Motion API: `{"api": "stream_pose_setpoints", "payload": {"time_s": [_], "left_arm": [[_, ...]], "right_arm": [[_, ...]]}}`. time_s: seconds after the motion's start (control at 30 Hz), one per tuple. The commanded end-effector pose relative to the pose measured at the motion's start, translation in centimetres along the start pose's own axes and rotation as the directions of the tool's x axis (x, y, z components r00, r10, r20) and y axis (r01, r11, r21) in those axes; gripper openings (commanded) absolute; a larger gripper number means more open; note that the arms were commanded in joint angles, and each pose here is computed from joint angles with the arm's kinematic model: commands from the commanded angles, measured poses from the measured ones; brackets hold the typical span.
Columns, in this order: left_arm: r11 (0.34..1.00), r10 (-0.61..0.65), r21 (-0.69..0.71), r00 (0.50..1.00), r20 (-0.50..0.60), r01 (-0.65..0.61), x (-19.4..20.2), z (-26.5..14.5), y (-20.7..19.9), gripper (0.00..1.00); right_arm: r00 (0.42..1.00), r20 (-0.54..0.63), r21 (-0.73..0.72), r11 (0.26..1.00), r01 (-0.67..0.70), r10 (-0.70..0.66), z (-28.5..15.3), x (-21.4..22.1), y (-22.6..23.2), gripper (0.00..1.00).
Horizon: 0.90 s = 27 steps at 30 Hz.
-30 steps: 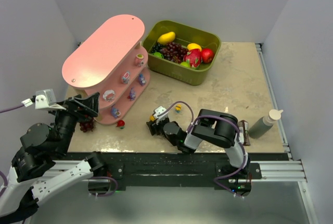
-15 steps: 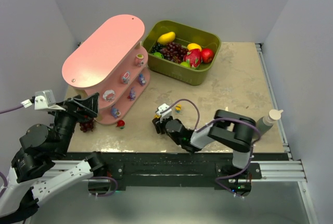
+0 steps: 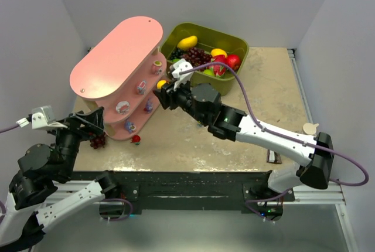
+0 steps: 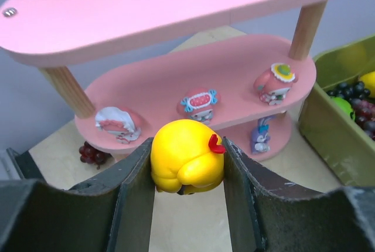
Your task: Place and organize the plastic toys onto the shelf
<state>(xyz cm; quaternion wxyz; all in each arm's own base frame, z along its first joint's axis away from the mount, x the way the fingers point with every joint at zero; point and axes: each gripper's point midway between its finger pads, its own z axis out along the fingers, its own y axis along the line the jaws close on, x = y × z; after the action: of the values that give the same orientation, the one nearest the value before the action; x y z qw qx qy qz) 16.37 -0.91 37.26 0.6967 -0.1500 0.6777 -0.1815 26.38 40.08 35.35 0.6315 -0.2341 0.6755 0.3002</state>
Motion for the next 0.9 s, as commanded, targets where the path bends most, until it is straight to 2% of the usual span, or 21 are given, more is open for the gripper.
{"api": "stream_pose_setpoints", "payload": {"time_s": [0.0,0.07,0.23,0.37,0.5,0.67,0.87], "left_arm": [[0.998,0.000,-0.069,1.000,0.011,0.001,-0.4,-0.2,1.4,0.85],[0.997,0.009,-0.079,1.000,0.001,-0.009,0.0,-0.1,1.5,0.85],[0.997,0.018,-0.073,1.000,-0.016,-0.019,0.8,-0.1,1.6,0.85],[0.998,0.018,-0.052,0.999,-0.029,-0.019,1.5,-0.1,1.3,0.85],[0.999,0.015,-0.042,0.998,-0.058,-0.018,2.8,0.1,1.0,0.85],[0.998,0.012,-0.059,0.997,-0.080,-0.017,3.8,0.1,1.5,0.85],[0.990,0.009,-0.141,0.997,-0.078,-0.020,3.9,-0.3,3.4,0.85]], "right_arm": [[0.997,-0.055,-0.086,0.995,0.058,-0.063,-0.9,-2.7,1.0,0.13],[0.993,-0.055,-0.109,0.989,0.102,-0.108,-0.6,-3.4,1.3,0.14],[0.981,0.036,-0.111,0.975,0.193,-0.190,0.3,-7.1,1.6,0.15],[0.967,0.056,-0.131,0.959,0.252,-0.247,1.8,-8.0,2.2,0.16],[0.960,0.081,-0.120,0.953,0.277,-0.269,3.8,-9.4,2.4,0.16],[0.960,0.072,-0.140,0.950,0.277,-0.270,6.8,-8.6,2.4,0.17],[0.963,0.088,-0.132,0.955,0.266,-0.256,8.8,-8.9,1.8,0.17]]}}
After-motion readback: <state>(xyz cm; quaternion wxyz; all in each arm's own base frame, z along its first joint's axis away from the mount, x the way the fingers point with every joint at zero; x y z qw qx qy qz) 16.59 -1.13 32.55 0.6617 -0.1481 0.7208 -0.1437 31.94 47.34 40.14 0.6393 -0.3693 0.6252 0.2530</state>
